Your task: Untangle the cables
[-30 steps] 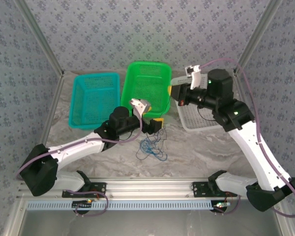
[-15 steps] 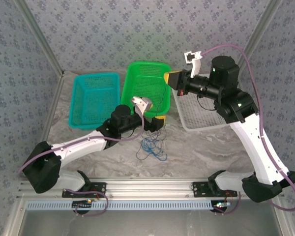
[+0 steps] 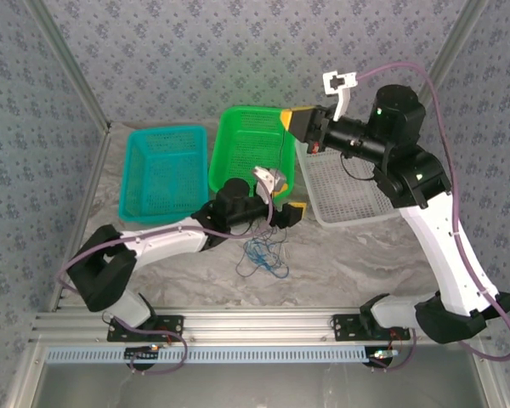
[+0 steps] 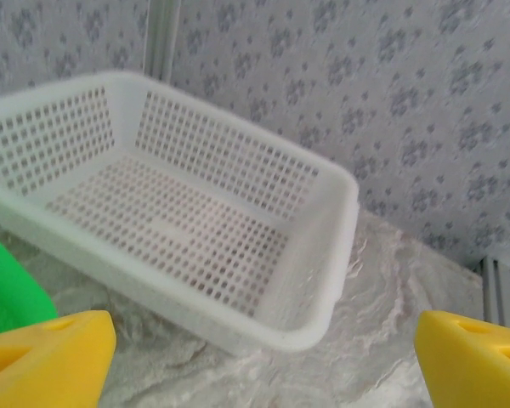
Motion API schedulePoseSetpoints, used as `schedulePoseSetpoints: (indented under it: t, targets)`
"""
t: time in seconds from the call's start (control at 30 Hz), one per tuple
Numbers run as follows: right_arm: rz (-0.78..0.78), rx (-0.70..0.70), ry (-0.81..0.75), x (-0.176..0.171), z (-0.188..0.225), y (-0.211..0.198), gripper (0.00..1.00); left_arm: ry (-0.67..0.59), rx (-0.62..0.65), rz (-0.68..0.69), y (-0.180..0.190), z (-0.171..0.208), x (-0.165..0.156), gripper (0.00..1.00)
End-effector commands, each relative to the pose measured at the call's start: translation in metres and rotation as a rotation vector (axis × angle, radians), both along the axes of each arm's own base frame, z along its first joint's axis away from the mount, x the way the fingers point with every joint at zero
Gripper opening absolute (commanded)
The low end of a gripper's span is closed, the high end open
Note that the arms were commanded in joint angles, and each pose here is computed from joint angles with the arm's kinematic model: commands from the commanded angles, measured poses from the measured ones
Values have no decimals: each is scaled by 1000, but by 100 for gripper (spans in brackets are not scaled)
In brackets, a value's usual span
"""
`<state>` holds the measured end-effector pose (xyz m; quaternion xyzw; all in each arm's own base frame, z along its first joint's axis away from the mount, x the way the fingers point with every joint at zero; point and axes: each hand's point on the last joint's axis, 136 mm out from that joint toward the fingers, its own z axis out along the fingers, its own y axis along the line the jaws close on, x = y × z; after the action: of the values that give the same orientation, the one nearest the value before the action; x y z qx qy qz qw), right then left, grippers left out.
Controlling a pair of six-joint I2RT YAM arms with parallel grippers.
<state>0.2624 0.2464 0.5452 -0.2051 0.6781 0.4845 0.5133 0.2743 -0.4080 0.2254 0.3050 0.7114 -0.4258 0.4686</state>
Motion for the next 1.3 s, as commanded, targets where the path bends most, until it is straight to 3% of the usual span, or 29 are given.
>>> schedulePoseSetpoints:
  t: [0.0, 0.33, 0.73, 1.03, 1.27]
  targets:
    - [32, 67, -108, -24, 50, -8, 0, 40, 6, 21, -5, -5, 7, 91]
    - [-134, 86, -214, -31, 101, -48, 0, 157, 162, 57, 6, -71, 5, 84]
    - [-249, 69, -140, -16, 90, -77, 0, 193, 211, 64, 27, -92, -11, 31]
    - [-402, 61, -157, -9, 94, -116, 0, 217, 303, 139, 62, -118, -21, 20]
    - [-447, 83, -178, -9, 105, -129, 0, 220, 400, 196, 79, -134, -18, 18]
